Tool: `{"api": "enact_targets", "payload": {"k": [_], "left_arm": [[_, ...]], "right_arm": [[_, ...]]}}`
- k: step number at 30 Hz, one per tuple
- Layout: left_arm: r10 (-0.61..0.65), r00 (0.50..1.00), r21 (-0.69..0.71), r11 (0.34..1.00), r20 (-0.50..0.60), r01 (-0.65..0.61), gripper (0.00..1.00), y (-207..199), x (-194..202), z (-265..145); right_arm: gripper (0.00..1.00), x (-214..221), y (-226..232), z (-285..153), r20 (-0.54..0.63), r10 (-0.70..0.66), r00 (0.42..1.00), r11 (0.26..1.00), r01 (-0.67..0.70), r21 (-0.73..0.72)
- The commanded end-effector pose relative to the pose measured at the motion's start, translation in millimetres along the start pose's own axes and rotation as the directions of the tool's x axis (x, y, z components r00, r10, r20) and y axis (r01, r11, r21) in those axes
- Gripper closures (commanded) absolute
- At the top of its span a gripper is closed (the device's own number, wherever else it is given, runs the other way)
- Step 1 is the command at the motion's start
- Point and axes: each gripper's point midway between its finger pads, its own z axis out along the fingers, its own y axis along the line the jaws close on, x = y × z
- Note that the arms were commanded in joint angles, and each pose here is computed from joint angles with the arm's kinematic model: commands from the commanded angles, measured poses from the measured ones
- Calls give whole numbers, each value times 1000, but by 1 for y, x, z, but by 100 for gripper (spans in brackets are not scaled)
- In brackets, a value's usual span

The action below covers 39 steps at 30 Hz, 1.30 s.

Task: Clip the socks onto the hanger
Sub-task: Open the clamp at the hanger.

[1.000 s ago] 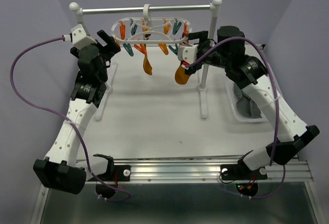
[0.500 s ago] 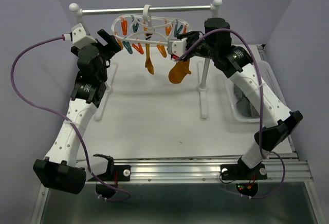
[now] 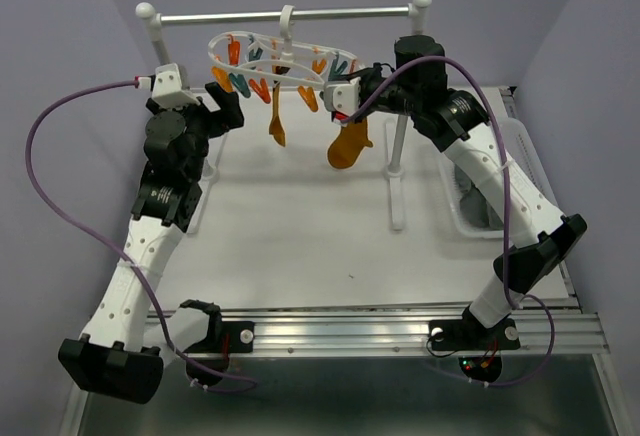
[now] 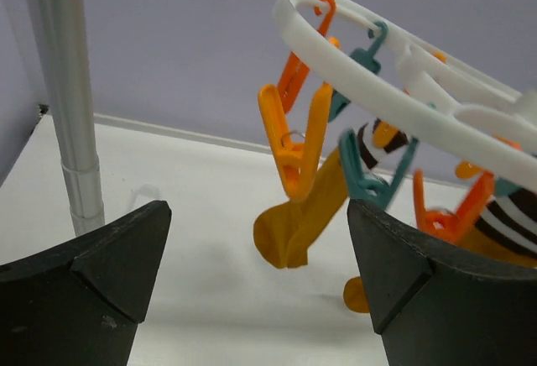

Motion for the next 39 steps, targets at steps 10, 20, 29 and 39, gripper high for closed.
{"api": "enact_targets", "payload": {"k": [10, 20, 29, 39], "left_arm": [[38, 999, 404, 914, -4, -33, 1, -50, 34, -60], [-44, 998, 387, 922, 54, 20, 1, -76, 36, -39], [-164, 963, 235, 965, 212, 113, 1, -76, 22, -13], [-213, 939, 272, 952, 270, 138, 1, -93, 11, 7]], "right_arm": [[82, -9, -35, -8, 14, 34, 999, 991, -36, 127], [82, -3, -37, -6, 2, 78, 997, 983, -77, 164], [83, 0, -43, -7, -2, 99, 995, 970, -96, 222], [83, 6, -43, -9, -25, 100, 995, 964, -90, 252]]}}
